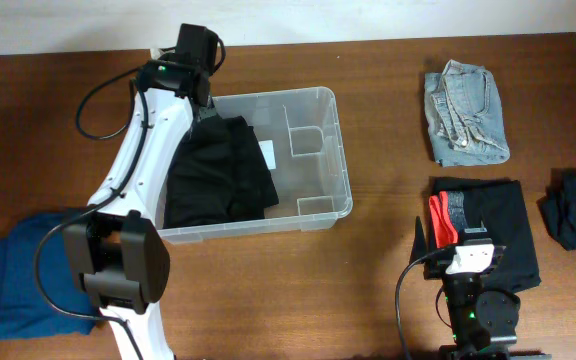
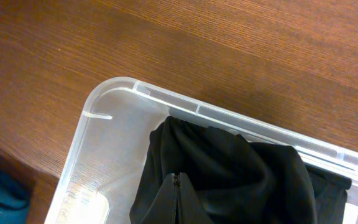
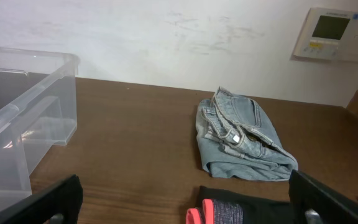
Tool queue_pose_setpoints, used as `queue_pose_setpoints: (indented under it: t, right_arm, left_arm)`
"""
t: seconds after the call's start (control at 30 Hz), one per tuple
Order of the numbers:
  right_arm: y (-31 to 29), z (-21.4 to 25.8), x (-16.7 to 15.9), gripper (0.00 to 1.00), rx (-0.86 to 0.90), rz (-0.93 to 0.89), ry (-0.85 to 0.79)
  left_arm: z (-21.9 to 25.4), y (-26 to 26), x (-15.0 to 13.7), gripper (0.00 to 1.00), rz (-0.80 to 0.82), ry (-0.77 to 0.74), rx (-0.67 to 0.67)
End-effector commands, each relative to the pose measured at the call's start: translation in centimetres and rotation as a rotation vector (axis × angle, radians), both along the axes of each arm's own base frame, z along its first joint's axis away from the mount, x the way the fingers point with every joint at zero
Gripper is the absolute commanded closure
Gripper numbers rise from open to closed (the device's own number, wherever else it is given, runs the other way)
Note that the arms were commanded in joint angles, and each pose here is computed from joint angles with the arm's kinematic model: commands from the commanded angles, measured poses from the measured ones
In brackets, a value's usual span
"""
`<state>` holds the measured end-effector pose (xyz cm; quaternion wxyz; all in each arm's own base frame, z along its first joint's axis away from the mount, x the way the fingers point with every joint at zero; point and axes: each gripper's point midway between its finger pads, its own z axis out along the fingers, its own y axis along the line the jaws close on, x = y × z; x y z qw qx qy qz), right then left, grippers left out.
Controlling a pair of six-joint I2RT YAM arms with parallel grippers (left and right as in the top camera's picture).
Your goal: Pack container
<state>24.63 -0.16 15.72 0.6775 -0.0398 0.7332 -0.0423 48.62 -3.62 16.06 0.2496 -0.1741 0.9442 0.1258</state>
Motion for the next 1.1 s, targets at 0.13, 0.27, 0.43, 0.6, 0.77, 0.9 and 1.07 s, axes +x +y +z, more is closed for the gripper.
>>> queue_pose_setpoints:
  t: [0.13, 0.27, 0.43, 0.6, 0.77, 0.9, 1.07]
  right_arm:
    - [-0.2, -0.2, 0.0, 0.02, -0.004, -0.012, 0.001]
    - [-0.2, -0.2, 0.0, 0.01, -0.004, -0.012, 0.001]
    - [-0.2, -0.2, 0.0, 0.02, -0.004, -0.012, 0.001]
    - [-0.2, -0.2, 0.0, 0.02, -0.004, -0.012, 0.001]
    - [-0.2, -0.2, 0.0, 0.02, -0.004, -0.012, 0.0]
    - [-0.2, -0.2, 0.0, 0.02, -0.004, -0.012, 0.001]
    - [-0.2, -0.2, 0.0, 0.02, -0.004, -0.012, 0.001]
  left_arm:
    - [-0.3, -1.7, 0.2, 0.99, -0.019, -0.009, -0.119]
    - [-1.3, -2.1, 0.3, 1.0, -0.029, 0.0, -0.143]
    - [-3.3, -3.1, 0.5, 0.99, -0.049, 0.027, -0.186]
    - [-5.9, -5.2, 0.5, 0.99, -0.09, 0.079, -0.28]
    - [-8.5, -6.7, 0.0, 0.99, -0.114, 0.139, -0.286]
    - [-10.0, -8.1, -0.4, 1.0, -0.138, 0.175, -0.277]
    - [-10.6, -9.7, -0.4, 0.99, -0.175, 0.172, -0.274]
